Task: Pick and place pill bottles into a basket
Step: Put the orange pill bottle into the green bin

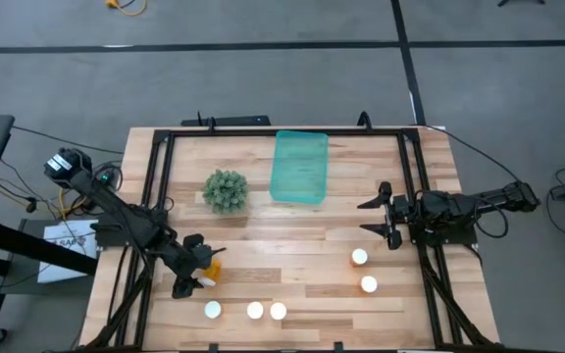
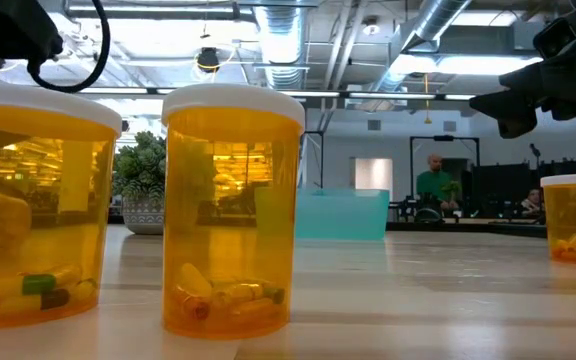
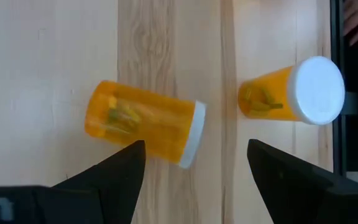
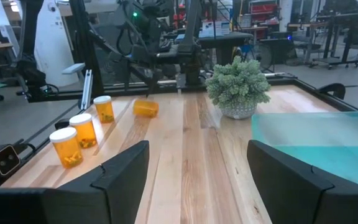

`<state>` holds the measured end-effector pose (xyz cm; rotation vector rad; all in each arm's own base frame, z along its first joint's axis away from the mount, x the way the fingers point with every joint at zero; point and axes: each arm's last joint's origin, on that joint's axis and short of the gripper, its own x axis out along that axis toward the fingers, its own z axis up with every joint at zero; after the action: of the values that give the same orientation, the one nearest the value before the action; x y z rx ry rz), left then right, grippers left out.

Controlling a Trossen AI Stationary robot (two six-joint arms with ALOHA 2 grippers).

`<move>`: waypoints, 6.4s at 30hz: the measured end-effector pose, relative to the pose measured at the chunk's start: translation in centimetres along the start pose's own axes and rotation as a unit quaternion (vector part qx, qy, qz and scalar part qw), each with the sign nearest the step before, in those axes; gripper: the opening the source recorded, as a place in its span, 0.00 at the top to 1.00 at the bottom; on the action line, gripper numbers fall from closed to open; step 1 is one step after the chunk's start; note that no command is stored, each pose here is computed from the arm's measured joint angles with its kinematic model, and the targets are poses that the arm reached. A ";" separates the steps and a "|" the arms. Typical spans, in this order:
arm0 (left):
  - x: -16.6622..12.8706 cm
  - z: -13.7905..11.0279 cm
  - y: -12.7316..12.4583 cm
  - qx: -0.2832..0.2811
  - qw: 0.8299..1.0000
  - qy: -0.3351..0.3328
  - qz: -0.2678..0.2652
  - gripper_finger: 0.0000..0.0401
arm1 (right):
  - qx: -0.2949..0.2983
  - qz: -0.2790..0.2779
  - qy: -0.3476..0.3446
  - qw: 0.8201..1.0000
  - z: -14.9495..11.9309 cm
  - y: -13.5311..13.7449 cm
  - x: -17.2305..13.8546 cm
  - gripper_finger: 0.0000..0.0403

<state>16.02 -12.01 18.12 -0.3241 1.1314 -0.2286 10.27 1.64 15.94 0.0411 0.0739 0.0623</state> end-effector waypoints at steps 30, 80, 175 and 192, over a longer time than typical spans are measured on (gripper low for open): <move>-0.3 2.6 1.1 -0.362 0.925 -0.115 -0.011 0.33 | 0.000 0.000 0.000 1.000 0.0 0.0 0.0 0.34; 6.7 4.4 1.3 -0.418 0.908 0.002 0.025 0.33 | 0.000 0.000 0.000 1.000 0.0 0.0 0.0 0.34; -3.4 23.2 23.5 -0.324 0.857 -0.392 0.076 0.56 | 0.000 0.000 0.000 1.000 0.0 0.0 0.0 0.34; -1.3 22.5 21.3 -0.177 0.906 -0.306 0.233 0.56 | 0.000 0.000 0.000 1.000 0.0 0.0 0.0 0.34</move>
<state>36.30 11.38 20.11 -0.3988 0.5861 0.4877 10.27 1.64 15.94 0.0410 0.0738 0.0621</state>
